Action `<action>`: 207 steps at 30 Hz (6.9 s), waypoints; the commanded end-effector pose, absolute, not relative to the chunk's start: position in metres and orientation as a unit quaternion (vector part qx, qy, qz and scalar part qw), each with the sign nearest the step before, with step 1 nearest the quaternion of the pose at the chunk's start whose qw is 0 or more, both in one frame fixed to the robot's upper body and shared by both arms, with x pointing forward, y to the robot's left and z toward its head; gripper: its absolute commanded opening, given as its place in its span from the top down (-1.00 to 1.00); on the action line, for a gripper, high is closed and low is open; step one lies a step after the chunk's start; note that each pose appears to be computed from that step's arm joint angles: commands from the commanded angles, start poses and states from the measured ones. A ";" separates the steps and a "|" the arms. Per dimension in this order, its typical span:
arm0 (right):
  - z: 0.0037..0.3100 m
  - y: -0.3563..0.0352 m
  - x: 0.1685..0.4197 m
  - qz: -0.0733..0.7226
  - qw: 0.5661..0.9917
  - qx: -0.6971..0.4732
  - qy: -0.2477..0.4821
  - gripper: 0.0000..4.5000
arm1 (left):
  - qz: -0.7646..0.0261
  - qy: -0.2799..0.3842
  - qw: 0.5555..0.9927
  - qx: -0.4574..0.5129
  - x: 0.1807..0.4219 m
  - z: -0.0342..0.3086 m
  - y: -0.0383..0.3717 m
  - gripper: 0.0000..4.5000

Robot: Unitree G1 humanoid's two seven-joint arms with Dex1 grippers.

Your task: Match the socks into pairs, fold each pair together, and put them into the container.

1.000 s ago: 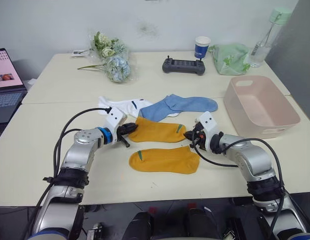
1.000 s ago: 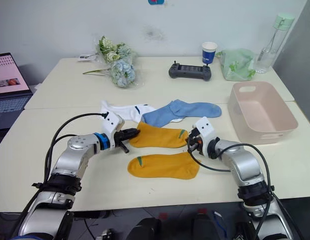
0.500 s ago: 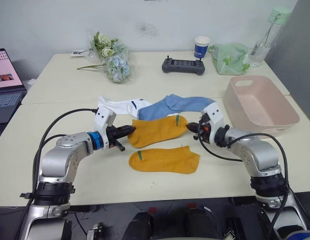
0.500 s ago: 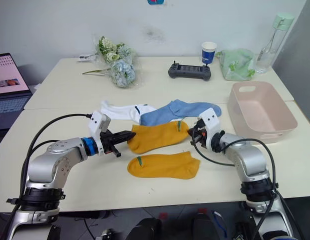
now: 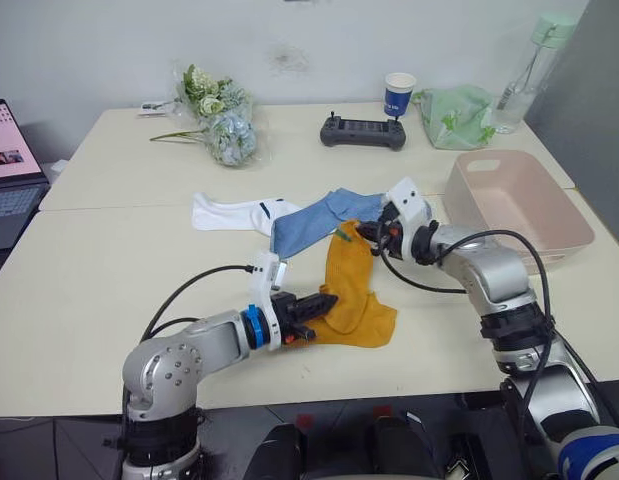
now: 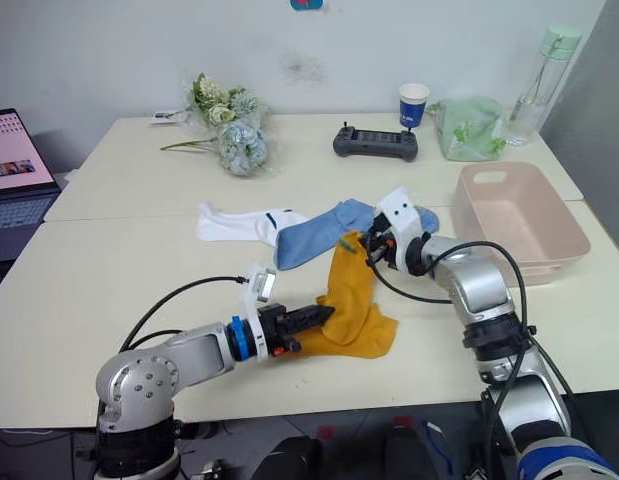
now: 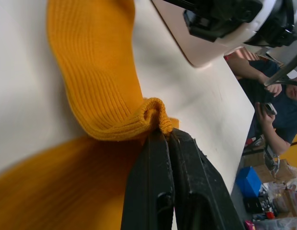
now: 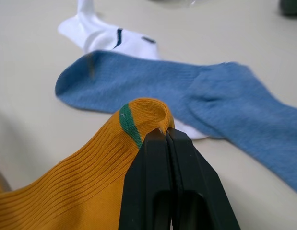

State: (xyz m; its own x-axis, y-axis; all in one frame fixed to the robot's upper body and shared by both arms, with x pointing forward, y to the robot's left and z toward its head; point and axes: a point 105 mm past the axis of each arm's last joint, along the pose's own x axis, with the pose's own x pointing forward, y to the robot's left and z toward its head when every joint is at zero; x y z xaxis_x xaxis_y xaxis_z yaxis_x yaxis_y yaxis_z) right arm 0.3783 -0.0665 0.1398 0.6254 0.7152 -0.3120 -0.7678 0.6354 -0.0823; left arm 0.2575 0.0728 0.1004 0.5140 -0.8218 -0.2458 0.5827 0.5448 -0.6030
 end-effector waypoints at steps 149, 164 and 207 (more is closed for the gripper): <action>0.107 -0.126 0.322 0.545 0.692 -0.472 -0.027 -0.26 | -0.459 0.003 0.808 0.369 0.316 0.110 0.150 -0.54; 0.108 -0.110 0.331 0.562 0.656 -0.500 -0.066 0.34 | -0.528 -0.075 0.671 0.515 0.334 0.099 0.124 -0.27; 0.155 -0.098 0.319 0.554 0.737 -0.374 -0.105 1.00 | -0.495 0.023 0.827 0.267 0.308 0.138 0.158 -1.00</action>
State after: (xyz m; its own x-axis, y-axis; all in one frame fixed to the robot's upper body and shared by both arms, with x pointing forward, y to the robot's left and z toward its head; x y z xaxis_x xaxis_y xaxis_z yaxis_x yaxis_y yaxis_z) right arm 0.3188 -0.0995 0.1359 0.3600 0.8794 -0.3115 -0.7661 0.0882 -0.6366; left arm 0.3094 0.1701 0.1298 0.5374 -0.7827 -0.3140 0.8351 0.4421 0.3273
